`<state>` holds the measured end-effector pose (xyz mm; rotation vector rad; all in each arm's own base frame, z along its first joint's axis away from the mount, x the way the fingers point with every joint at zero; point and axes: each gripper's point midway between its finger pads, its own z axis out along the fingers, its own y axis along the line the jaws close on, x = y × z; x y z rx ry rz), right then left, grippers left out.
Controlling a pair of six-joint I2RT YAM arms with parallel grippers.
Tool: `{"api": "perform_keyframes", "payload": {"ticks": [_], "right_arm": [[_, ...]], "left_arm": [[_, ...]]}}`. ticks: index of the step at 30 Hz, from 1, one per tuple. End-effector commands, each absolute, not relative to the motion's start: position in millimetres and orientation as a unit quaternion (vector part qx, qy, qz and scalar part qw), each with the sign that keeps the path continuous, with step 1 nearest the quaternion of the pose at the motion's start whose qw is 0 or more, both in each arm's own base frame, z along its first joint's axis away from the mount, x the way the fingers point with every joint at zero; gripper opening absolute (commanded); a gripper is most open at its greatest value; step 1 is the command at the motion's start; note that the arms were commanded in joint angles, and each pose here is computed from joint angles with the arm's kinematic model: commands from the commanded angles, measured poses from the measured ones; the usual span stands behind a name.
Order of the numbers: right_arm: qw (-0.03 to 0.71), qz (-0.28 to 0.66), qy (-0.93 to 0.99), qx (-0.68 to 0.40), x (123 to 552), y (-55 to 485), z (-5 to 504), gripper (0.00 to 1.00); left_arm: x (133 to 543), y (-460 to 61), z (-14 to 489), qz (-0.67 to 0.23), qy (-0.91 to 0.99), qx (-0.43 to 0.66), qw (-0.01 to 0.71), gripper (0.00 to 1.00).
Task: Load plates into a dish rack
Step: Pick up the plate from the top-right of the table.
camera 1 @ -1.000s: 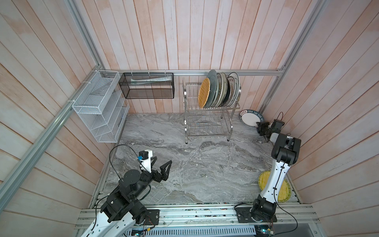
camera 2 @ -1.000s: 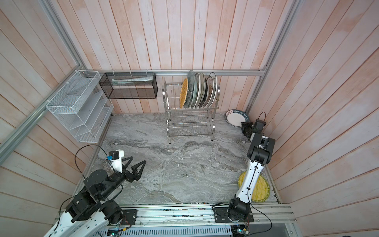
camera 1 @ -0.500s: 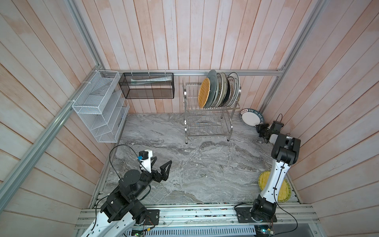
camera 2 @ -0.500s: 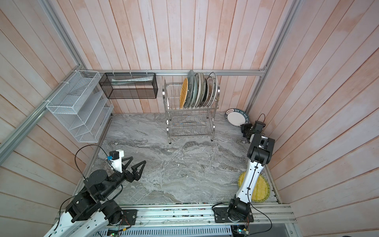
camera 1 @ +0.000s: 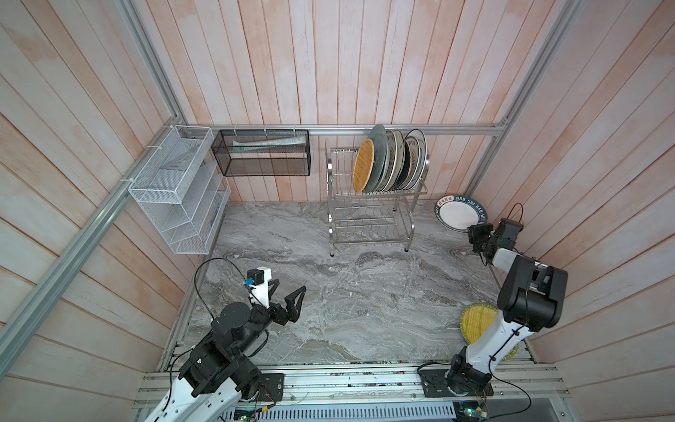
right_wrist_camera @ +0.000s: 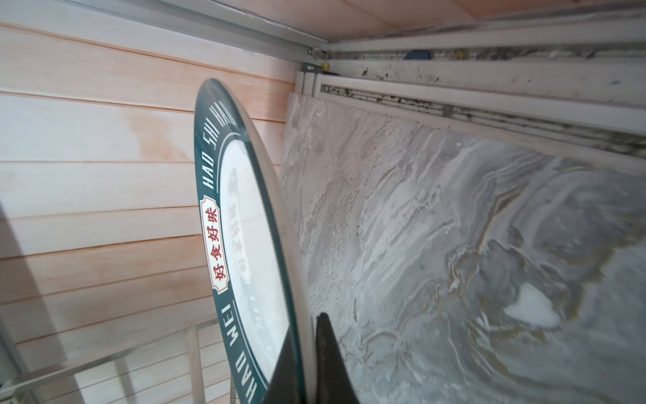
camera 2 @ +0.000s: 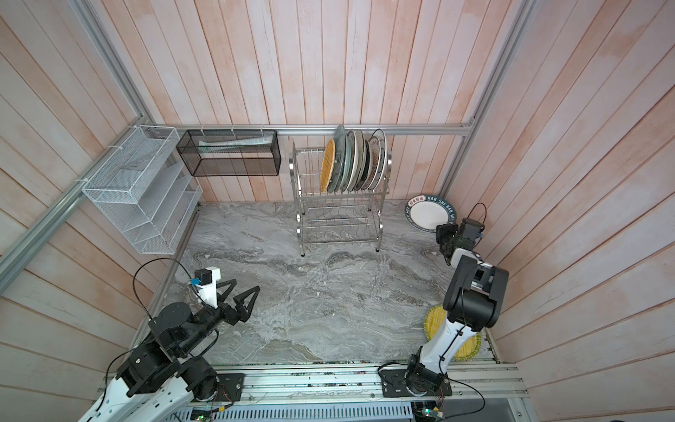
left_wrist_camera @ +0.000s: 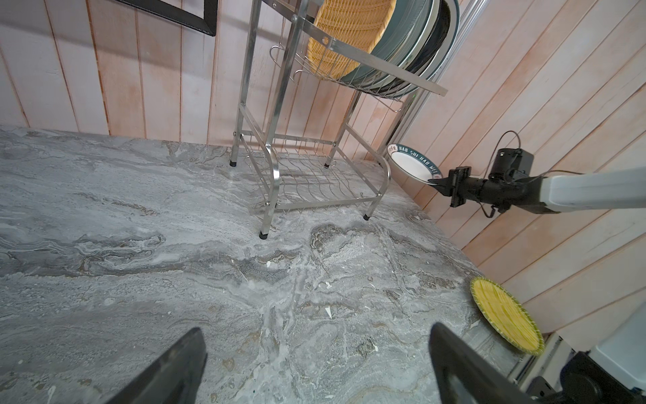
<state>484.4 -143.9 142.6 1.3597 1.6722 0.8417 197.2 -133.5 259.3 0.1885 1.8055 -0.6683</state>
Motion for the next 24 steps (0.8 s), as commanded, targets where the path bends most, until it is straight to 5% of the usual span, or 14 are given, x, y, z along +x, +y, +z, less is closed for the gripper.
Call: {"api": "perform_keyframes", "payload": {"ticks": [1, 12, 24], "right_arm": [[0.400, 0.291, 0.669, 0.554, 451.3, -145.1, 144.2, 0.00], [0.363, 0.248, 0.703, 0.560, 345.7, -105.4, 172.0, 0.00], [0.355, 0.282, 0.753, 0.476, 285.4, -43.5, 202.1, 0.00]], "left_arm": [[197.2, -132.2, 263.1, -0.287, 0.761, 0.078, 0.577, 1.00], [193.1, -138.4, 264.9, -0.299, 0.750, 0.101, 0.581, 1.00], [188.7, -161.2, 269.6, -0.344, 0.721, 0.145, 0.584, 1.00]]}}
